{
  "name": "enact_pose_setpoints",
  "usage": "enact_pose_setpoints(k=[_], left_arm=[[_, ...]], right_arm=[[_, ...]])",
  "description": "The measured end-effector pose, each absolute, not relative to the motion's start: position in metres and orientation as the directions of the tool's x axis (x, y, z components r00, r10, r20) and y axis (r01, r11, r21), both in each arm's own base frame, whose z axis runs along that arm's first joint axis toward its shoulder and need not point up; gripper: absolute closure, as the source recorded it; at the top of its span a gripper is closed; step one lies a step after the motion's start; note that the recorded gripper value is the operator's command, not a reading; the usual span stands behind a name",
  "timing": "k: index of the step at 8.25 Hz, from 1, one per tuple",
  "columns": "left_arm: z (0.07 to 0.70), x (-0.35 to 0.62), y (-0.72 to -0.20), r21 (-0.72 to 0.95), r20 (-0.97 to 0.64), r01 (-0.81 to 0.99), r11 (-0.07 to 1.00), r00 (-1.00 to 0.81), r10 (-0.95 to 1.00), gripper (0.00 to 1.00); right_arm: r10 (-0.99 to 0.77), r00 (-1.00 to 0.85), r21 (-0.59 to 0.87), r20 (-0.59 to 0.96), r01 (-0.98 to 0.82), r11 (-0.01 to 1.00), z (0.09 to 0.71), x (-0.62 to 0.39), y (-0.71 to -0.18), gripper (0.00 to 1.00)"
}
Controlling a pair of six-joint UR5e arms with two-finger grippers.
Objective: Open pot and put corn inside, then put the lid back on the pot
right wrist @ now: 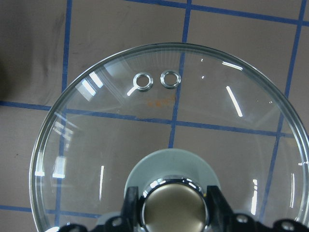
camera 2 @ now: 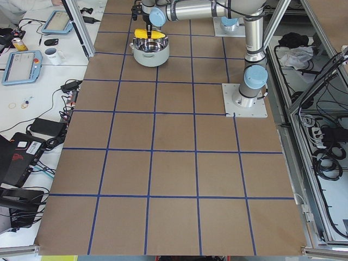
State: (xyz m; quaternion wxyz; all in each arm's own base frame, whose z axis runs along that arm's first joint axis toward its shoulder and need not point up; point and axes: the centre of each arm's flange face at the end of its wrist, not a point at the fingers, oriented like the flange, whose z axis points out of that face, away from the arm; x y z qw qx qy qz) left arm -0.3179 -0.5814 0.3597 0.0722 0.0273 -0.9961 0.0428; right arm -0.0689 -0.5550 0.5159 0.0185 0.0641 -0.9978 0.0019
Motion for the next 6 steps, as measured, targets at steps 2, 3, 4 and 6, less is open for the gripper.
enact_pose_setpoints(k=[2, 3, 4, 6], left_arm=[[0.330, -0.333, -0.585, -0.056, 0.139, -0.042, 0.998, -0.990, -0.034, 0.86], [0.316, -0.337, -0.589, -0.046, 0.136, -0.039, 0.998, -0.990, -0.033, 0.63], [0.306, -0.339, -0.591, -0.040, 0.135, -0.038, 0.998, -0.990, -0.033, 0.62], [0.296, -0.340, -0.593, -0.031, 0.132, -0.037, 0.999, -0.991, -0.033, 0.26]], right_arm=[[-0.127, -0.991, -0.001, 0.035, -0.127, 0.992, 0.515, -0.069, -0.555, 0.88], [-0.126, -0.991, -0.001, 0.034, -0.126, 0.992, 0.515, -0.069, -0.555, 0.88], [-0.123, -0.992, -0.001, 0.033, -0.123, 0.992, 0.515, -0.069, -0.555, 0.88], [-0.120, -0.992, 0.001, 0.032, -0.120, 0.993, 0.515, -0.068, -0.554, 0.88]])
